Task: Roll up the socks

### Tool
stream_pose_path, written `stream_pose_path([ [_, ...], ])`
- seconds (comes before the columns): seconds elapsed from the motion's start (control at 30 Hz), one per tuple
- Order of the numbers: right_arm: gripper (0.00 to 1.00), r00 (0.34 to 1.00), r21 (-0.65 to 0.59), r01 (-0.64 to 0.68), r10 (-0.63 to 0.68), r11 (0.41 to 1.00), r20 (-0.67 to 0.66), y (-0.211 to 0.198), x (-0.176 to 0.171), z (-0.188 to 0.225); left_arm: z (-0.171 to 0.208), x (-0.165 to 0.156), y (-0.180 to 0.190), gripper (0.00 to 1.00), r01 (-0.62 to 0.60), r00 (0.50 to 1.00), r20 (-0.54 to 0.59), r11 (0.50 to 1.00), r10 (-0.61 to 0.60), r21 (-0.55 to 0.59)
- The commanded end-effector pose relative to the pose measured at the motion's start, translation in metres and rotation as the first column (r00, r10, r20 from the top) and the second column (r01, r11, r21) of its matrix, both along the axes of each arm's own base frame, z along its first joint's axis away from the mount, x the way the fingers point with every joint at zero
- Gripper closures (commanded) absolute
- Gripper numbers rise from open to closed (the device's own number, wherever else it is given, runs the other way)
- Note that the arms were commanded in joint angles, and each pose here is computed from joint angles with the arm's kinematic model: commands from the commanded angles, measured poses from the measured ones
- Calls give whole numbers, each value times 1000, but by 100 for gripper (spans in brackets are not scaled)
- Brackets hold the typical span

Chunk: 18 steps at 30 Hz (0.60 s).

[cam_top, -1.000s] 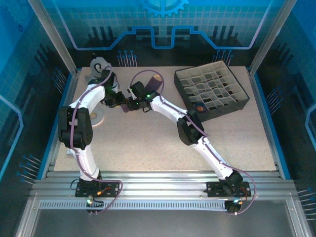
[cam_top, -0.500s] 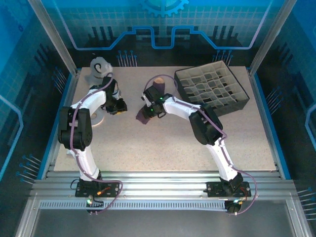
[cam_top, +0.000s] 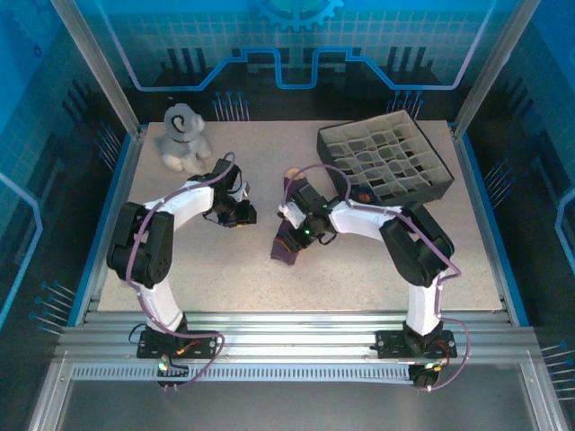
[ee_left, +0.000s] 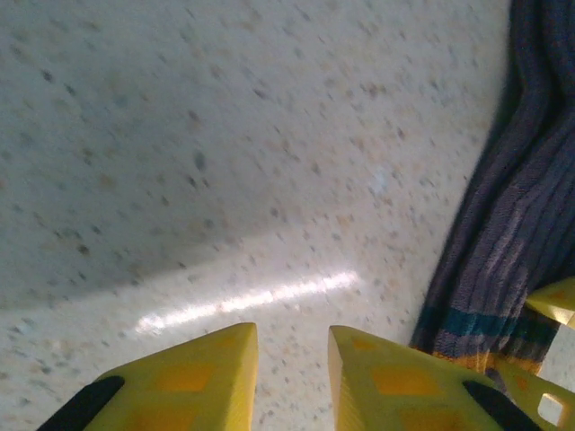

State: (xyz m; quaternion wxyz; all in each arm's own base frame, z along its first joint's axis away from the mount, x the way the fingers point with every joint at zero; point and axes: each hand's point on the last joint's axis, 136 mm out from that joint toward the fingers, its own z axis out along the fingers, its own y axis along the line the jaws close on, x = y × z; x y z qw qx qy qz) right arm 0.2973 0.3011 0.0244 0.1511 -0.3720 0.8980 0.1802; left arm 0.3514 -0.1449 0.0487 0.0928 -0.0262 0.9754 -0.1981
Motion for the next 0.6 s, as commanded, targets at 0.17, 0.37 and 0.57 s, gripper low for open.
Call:
stream_pose_path([
  [0.17, 51, 950, 57, -181, 160, 982, 269, -18, -23, 59, 25, -22, -12, 76, 88, 989, 122, 994, -79, -67],
  [0.37, 50, 785, -168, -392, 424, 905, 452, -6, -48, 62, 30, -31, -13, 76, 109, 983, 155, 991, -96, -77],
  [0.57, 48, 759, -289, -441, 525, 850, 386, -2, -59, 21, 28, -38, -15, 76, 129, 981, 155, 988, -115, -83],
])
